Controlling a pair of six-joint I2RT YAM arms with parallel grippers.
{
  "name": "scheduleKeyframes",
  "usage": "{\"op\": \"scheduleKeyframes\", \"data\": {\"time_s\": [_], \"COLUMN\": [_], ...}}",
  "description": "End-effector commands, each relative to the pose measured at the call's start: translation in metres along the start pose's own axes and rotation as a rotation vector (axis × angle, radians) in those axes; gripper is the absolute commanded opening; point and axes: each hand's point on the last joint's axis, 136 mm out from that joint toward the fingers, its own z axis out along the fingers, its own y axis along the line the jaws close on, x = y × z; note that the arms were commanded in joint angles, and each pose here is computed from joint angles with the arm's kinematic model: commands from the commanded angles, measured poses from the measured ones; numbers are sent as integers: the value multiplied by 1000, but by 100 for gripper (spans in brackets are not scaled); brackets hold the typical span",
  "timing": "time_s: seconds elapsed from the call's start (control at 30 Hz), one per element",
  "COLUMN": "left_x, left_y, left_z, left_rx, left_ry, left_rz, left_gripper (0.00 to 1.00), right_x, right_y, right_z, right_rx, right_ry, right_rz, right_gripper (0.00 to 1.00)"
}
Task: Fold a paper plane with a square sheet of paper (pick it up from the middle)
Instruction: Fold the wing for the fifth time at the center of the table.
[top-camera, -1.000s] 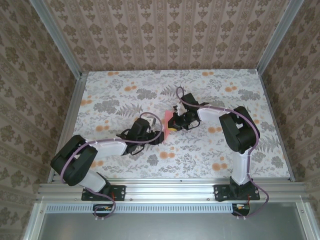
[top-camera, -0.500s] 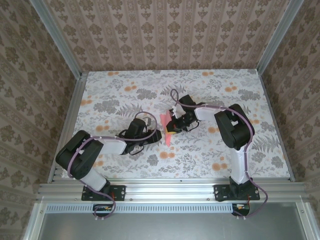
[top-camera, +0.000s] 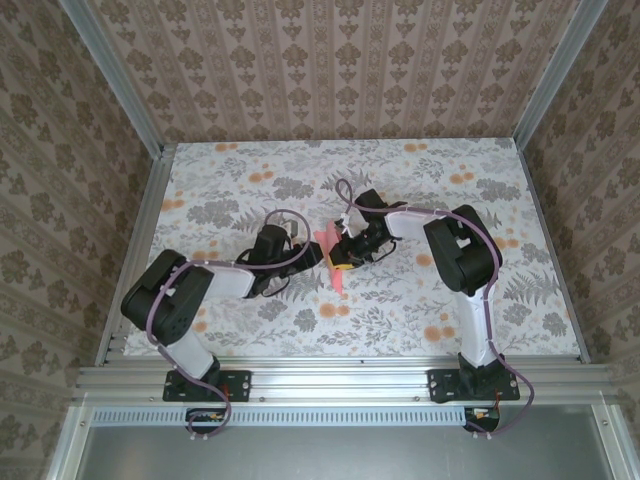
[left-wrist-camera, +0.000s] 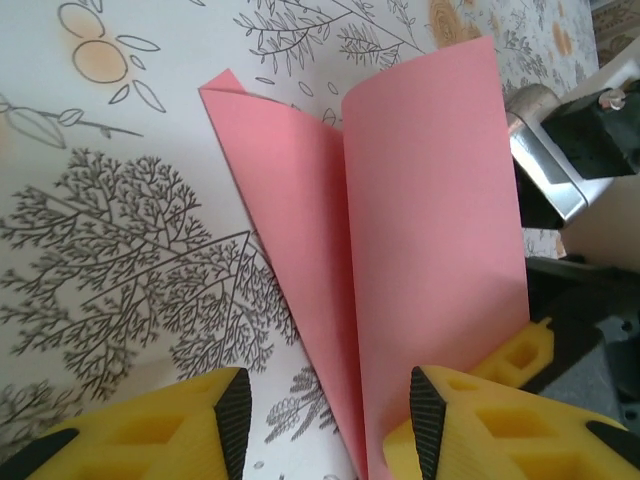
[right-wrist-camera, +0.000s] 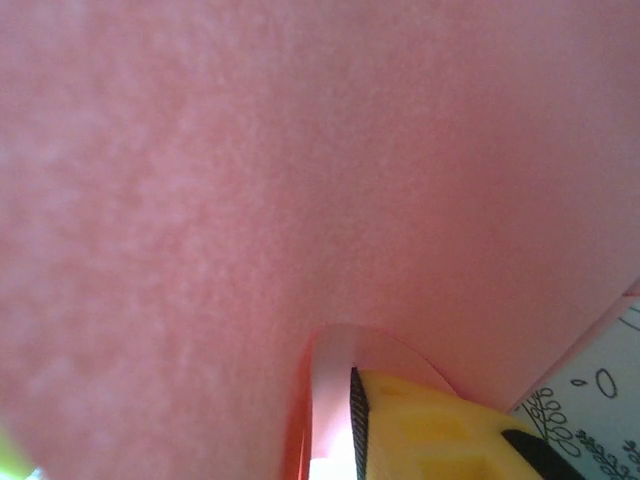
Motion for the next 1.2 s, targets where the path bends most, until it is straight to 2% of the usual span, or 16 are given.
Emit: {"op": "scheduleKeyframes", "data": {"time_s": [0.0, 0.3, 0.4, 0.53, 0.83, 1.17], "left_x": [-6, -3, -3, 7, 45, 59], "left_y": [-3, 9, 12, 15, 0, -5], "left_z": [8, 8, 4, -2, -4, 10], "left_rx": [26, -6, -14, -18, -24, -33], "left_ry": [-15, -32, -47, -52, -11, 26], "left_rz": [-29, -52, -49, -26, 129, 153], "left_gripper": [47, 42, 42, 42, 43, 38], "right_x": [-7, -19, -24, -29, -34, -41], "right_y": [1, 8, 8, 7, 1, 5], "right_z": [-2, -11, -14, -16, -16, -17], "right_rx": [-5, -5, 9, 12, 27, -16], "right_ry": [-28, -134, -174, -222, -252, -259], "right_rz": [-13, -62, -37, 52, 274, 412], "right_gripper": [25, 28, 21, 8, 8, 8]}}
